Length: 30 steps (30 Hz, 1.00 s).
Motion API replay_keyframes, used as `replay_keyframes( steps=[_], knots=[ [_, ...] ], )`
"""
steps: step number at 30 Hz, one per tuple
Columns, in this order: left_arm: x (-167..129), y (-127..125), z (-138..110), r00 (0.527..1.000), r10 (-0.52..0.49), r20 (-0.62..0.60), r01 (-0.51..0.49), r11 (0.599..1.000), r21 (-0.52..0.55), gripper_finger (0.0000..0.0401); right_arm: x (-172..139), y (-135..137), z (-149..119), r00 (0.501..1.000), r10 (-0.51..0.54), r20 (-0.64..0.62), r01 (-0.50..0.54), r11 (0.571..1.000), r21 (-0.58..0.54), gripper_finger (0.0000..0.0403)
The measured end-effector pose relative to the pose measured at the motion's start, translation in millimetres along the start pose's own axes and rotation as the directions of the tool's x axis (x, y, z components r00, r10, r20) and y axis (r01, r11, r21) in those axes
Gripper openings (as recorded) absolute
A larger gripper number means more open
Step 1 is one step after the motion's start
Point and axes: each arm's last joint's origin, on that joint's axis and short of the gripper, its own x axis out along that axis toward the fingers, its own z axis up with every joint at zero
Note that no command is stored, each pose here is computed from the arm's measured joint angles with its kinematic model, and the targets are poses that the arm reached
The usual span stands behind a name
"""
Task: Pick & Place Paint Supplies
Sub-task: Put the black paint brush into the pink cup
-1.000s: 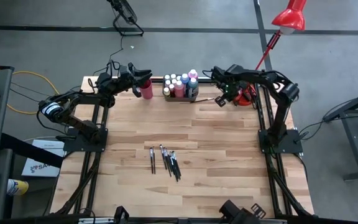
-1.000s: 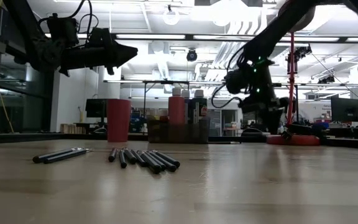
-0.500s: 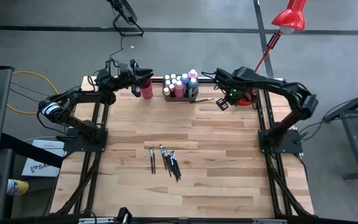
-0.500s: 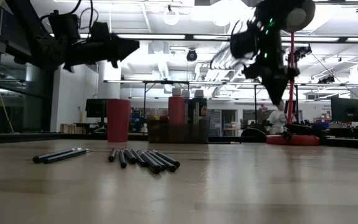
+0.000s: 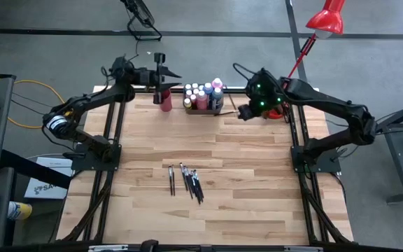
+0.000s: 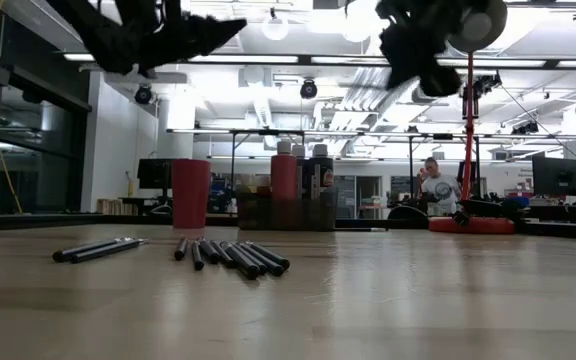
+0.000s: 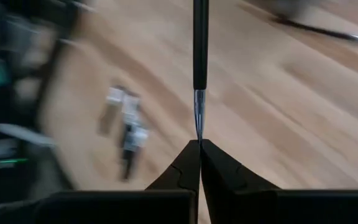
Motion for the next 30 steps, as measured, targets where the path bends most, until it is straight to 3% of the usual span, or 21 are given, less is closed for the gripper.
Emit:
replay_keyframes(
  steps=[3, 6, 11, 14, 16, 18, 23, 27, 30],
  knots=[
    [12.2, 0.9, 4.9, 1.0, -0.014, -0.009, 0.015, 0.99, 0.138, 0.01, -0.4, 12.2, 7.8, 0.987, 0.153, 0.046, -0.153, 0.988, -0.013, 0.0003],
    [21.5, -0.3, 3.2, 0.999, -0.019, -0.048, 0.028, 0.98, 0.196, 0.012, 0.2, 23.1, 14.1, 0.96, 0.269, 0.078, -0.267, 0.963, -0.029, 0.0003],
    [35.1, -6.2, 0.0, 0.991, 0.01, -0.136, 0.03, 0.957, 0.289, 0.0187, -1.2, 39.9, 18.8, 0.91, 0.396, 0.123, -0.392, 0.918, -0.055, 0.0003],
    [46.3, -13.4, 1.4, 0.987, 0.014, -0.163, 0.056, 0.907, 0.417, 0.0229, -2.5, 49.5, 19.5, 0.881, 0.449, 0.149, -0.445, 0.894, -0.062, 0.0003],
    [55.2, -21.4, 3.8, 0.98, 0.033, -0.195, 0.073, 0.857, 0.51, 0.0247, -3.7, 54.4, 20.4, 0.863, 0.476, 0.17, -0.474, 0.879, -0.056, 0.0003],
    [65.3, -30.3, 7.7, 0.972, 0.067, -0.227, 0.09, 0.782, 0.617, 0.0255, -4.3, 57.9, 20.8, 0.852, 0.487, 0.193, -0.488, 0.872, -0.047, 0.0003],
    [89.1, -51.1, 18.7, 0.938, 0.185, -0.292, 0.145, 0.555, 0.819, 0.0257, -4.6, 60.1, 21.7, 0.846, 0.482, 0.231, -0.493, 0.87, -0.009, 0.0003],
    [102.5, -65.8, 27.3, 0.917, 0.238, -0.32, 0.216, 0.377, 0.901, 0.0257, -5.3, 60.6, 23.0, 0.84, 0.482, 0.249, -0.499, 0.866, 0.005, 0.0003],
    [108.6, -73.7, 32.1, 0.915, 0.244, -0.321, 0.231, 0.337, 0.913, 0.0257, -5.1, 60.6, 22.9, 0.84, 0.484, 0.245, -0.501, 0.866, 0.007, 0.0003]
  ],
)
